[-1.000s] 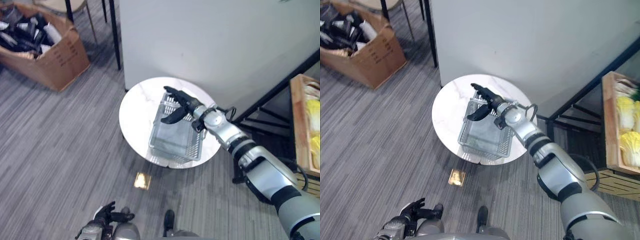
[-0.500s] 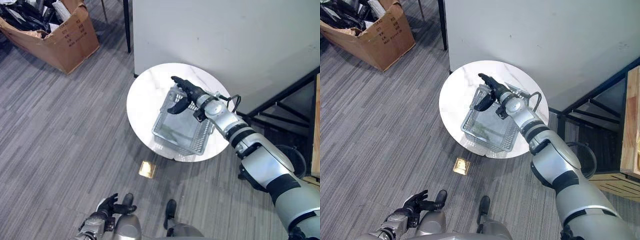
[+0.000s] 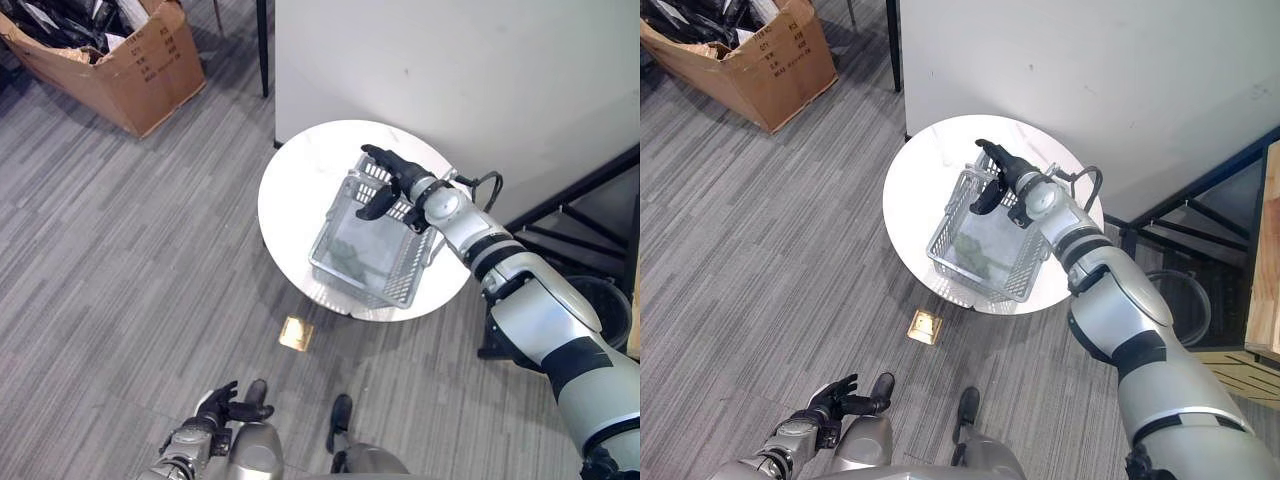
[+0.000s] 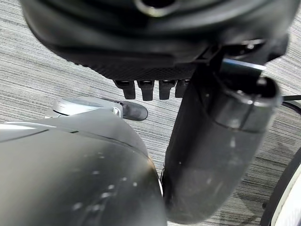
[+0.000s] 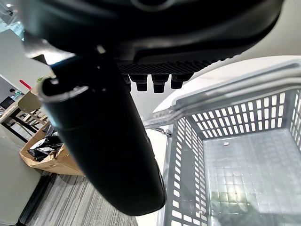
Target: Get the vegetables into the basket
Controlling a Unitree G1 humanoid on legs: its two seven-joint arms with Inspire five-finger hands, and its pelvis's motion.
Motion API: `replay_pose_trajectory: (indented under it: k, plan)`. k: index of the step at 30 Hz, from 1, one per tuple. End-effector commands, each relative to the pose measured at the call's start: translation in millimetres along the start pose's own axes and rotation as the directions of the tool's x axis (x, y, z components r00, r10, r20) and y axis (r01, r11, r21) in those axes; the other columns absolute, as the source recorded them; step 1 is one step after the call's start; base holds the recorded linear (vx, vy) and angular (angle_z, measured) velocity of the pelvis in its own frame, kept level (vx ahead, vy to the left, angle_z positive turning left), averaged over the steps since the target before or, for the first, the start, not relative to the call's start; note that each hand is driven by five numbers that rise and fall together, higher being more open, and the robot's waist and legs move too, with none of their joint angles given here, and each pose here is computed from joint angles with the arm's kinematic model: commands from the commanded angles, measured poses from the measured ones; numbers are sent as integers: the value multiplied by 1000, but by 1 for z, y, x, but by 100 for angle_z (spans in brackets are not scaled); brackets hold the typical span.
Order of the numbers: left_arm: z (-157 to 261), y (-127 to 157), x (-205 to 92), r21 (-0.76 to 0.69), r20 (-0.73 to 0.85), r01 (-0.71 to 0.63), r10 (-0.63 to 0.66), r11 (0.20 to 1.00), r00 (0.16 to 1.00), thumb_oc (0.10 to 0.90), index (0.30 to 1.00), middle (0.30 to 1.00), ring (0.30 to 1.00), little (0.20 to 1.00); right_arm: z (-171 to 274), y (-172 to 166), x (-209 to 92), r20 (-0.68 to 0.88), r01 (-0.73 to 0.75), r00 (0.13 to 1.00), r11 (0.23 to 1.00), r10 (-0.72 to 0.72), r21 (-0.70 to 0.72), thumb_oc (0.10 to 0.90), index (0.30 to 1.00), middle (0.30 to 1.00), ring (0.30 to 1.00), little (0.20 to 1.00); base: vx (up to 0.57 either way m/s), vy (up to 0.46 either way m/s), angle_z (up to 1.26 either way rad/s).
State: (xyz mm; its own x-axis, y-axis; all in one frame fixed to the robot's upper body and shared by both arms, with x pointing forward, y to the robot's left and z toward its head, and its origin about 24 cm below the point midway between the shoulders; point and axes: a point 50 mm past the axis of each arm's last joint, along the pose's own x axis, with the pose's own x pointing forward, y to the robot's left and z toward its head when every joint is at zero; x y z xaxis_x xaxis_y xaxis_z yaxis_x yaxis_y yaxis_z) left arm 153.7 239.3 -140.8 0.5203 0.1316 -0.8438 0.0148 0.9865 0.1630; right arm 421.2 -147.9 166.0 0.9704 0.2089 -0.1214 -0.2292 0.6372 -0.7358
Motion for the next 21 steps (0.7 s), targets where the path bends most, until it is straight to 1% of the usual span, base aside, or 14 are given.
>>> replay_pose_trajectory:
  k: [1,2,8,9,11,12,14,17,18,19,20,21]
  plan:
    - [-47,17,-13,70,-160,-34,45,997,986,900,1000,1000,1000,1000,41,-52,-2,126,145,983,985,-133,-91,900,1000,1000,1000,1000,0,0,0]
    - [-44,16,-12,70,-146,-28,38,997,989,900,1000,1000,1000,1000,31,-56,-3,80,140,989,975,-127,-175,900,1000,1000,1000,1000,0,0,0]
    - [-38,11,-9,76,-123,-10,19,997,992,900,1000,1000,1000,1000,4,-65,-7,-40,142,986,949,-160,-282,900,1000,1000,1000,1000,-4,-2,-1]
    - [-37,8,-9,81,-119,-2,12,997,993,900,1000,1000,1000,1000,-5,-68,-10,-79,138,982,939,-170,-317,900,1000,1000,1000,1000,0,0,0]
    - [-36,8,-9,83,-116,0,10,997,993,900,1000,1000,1000,1000,-8,-70,-11,-92,137,980,930,-178,-342,900,1000,1000,1000,1000,-18,-5,5]
    - [-37,7,-9,91,-119,4,7,996,993,900,1000,1000,1000,1000,-12,-73,-12,-110,133,975,907,-191,-399,900,1000,1000,1000,1000,-15,-7,6]
    - [-39,5,-9,91,-126,4,8,996,992,900,1000,1000,1000,1000,-20,-74,-14,-132,149,969,916,-211,-372,900,1000,1000,1000,1000,-17,-10,6]
    - [-39,4,-9,90,-131,2,10,996,991,900,1000,1000,1000,1000,-22,-69,-14,-133,148,970,929,-203,-341,900,1000,1000,1000,1000,3,-15,4]
    - [-39,3,-9,93,-128,2,9,996,992,900,1000,1000,1000,1000,-21,-61,-11,-129,128,976,936,-178,-327,682,695,695,695,695,19,-21,5]
    - [-39,2,-9,92,-129,3,9,996,992,900,1000,1000,1000,1000,-20,-57,-10,-125,125,977,940,-172,-318,622,610,610,610,610,0,0,0]
    - [-39,2,-9,92,-129,3,9,996,992,900,1000,1000,1000,1000,-20,-57,-10,-125,125,977,940,-172,-317,492,429,429,429,429,0,0,0]
    - [-39,2,-9,93,-130,2,10,996,991,900,1000,1000,1000,1000,-21,-53,-9,-126,120,978,946,-164,-302,400,300,300,300,300,0,0,0]
